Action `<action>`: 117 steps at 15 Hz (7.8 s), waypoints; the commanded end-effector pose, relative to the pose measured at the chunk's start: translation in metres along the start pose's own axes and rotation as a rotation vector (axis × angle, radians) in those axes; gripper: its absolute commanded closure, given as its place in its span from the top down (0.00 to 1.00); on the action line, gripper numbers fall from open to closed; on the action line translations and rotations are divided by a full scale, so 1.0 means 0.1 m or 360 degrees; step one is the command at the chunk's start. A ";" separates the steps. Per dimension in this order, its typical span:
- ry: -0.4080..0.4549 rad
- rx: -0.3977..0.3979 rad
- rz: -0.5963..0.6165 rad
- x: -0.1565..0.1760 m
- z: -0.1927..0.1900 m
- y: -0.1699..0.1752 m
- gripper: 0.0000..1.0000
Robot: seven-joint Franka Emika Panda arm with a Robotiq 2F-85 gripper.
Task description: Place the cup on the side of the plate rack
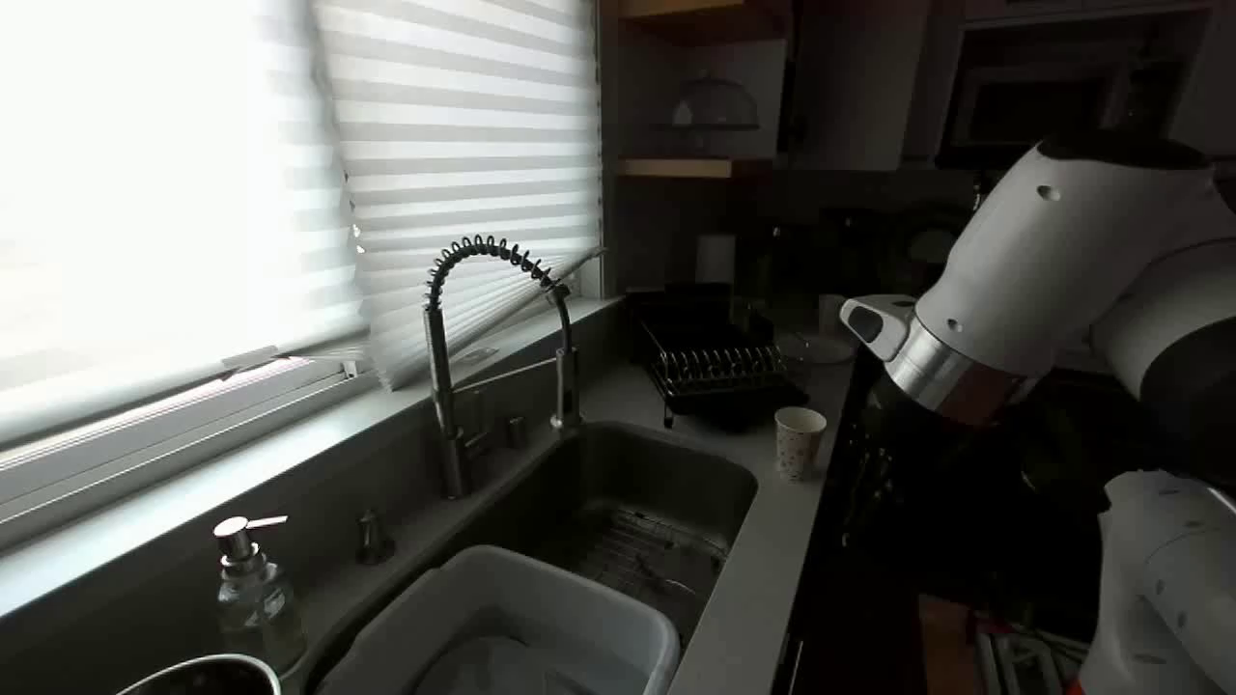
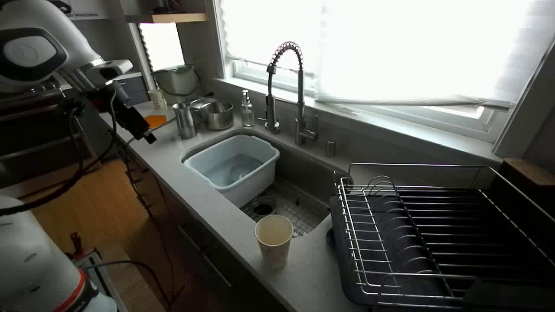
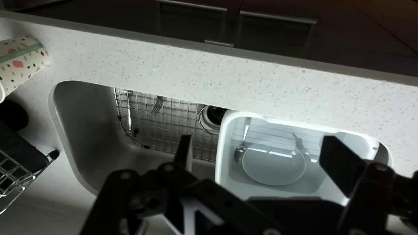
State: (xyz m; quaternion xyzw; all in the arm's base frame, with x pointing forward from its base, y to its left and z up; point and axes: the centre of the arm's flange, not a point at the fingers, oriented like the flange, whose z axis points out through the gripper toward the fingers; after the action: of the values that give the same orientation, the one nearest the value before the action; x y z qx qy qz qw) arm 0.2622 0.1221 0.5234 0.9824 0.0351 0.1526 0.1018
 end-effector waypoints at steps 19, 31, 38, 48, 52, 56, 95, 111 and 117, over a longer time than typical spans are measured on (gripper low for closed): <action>0.0138 0.0087 0.0232 0.07 0.25 1.13 1.00; 0.0231 0.0070 0.0235 0.11 0.18 1.41 1.00; -0.0108 0.0118 0.0349 0.03 0.78 2.42 1.00; -0.0258 0.0100 0.0283 0.13 1.41 3.19 1.00; -0.0328 0.0006 0.0297 0.17 1.62 3.34 1.00; -0.0392 -0.0045 0.0341 0.17 1.86 3.47 1.00; -0.0496 0.0007 0.0408 0.18 2.58 2.56 1.00; -0.0401 -0.0063 0.0527 0.12 2.22 2.92 1.00; -0.0234 -0.0219 0.0735 0.04 1.98 3.33 1.00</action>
State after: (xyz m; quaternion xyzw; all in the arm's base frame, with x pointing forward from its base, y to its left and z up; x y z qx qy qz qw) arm 0.3519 -0.2222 0.4004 0.9768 -0.1672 0.0775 0.1092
